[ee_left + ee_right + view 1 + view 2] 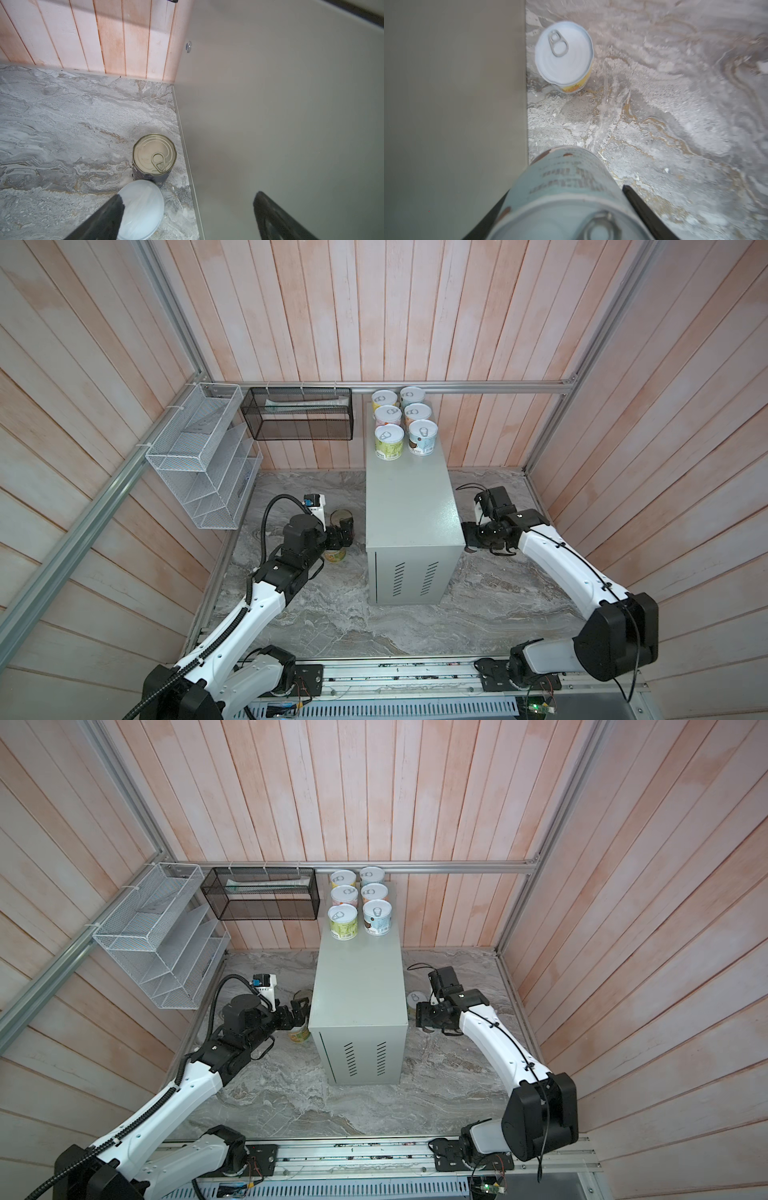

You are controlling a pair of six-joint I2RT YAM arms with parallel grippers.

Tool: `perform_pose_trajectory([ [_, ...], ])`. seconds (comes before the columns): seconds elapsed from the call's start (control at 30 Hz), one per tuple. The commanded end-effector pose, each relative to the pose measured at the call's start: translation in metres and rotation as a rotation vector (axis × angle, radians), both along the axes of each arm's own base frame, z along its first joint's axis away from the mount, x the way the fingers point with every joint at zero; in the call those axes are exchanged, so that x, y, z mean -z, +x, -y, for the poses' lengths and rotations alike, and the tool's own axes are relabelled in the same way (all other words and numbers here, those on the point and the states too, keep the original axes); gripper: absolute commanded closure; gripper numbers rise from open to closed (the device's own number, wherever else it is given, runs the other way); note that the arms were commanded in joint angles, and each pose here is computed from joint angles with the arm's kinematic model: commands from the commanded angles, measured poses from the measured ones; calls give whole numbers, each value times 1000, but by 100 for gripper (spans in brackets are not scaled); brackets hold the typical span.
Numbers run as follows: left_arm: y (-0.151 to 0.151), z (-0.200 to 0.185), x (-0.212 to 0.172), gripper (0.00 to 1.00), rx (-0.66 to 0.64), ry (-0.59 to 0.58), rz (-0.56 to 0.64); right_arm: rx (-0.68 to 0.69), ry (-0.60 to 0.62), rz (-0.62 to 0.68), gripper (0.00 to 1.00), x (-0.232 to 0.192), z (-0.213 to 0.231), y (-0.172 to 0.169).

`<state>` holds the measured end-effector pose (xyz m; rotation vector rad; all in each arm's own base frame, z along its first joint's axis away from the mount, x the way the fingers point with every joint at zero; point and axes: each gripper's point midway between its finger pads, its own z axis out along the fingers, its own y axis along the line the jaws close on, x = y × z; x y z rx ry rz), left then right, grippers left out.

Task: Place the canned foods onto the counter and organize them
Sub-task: 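Lift the pale blue can up over the cabinet top with the right gripper, then carry the pale blue can toward the front of the cabinet cans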

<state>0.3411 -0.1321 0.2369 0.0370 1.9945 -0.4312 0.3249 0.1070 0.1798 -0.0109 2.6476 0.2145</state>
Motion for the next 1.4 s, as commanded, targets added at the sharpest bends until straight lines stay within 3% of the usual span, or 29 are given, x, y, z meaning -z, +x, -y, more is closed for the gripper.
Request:
perform_pose_trajectory([
  [0.0,0,-2,-1,1,1,0,4,-19,-36,68,100,-51,11,-11],
  [0.27,6,-2,1,1,3,-16,-4,-41,-58,257,100,-148,12,-2],
  [0.63,10,-2,3,0,-6,-32,-16,-134,-110,449,100,-243,-39,15],
  [1.03,2,-4,1,0,-1,-51,8,-276,-75,495,100,-254,-123,16],
  [1.37,0,-1,6,0,15,-59,-7,-303,-85,471,100,-242,-142,18],
])
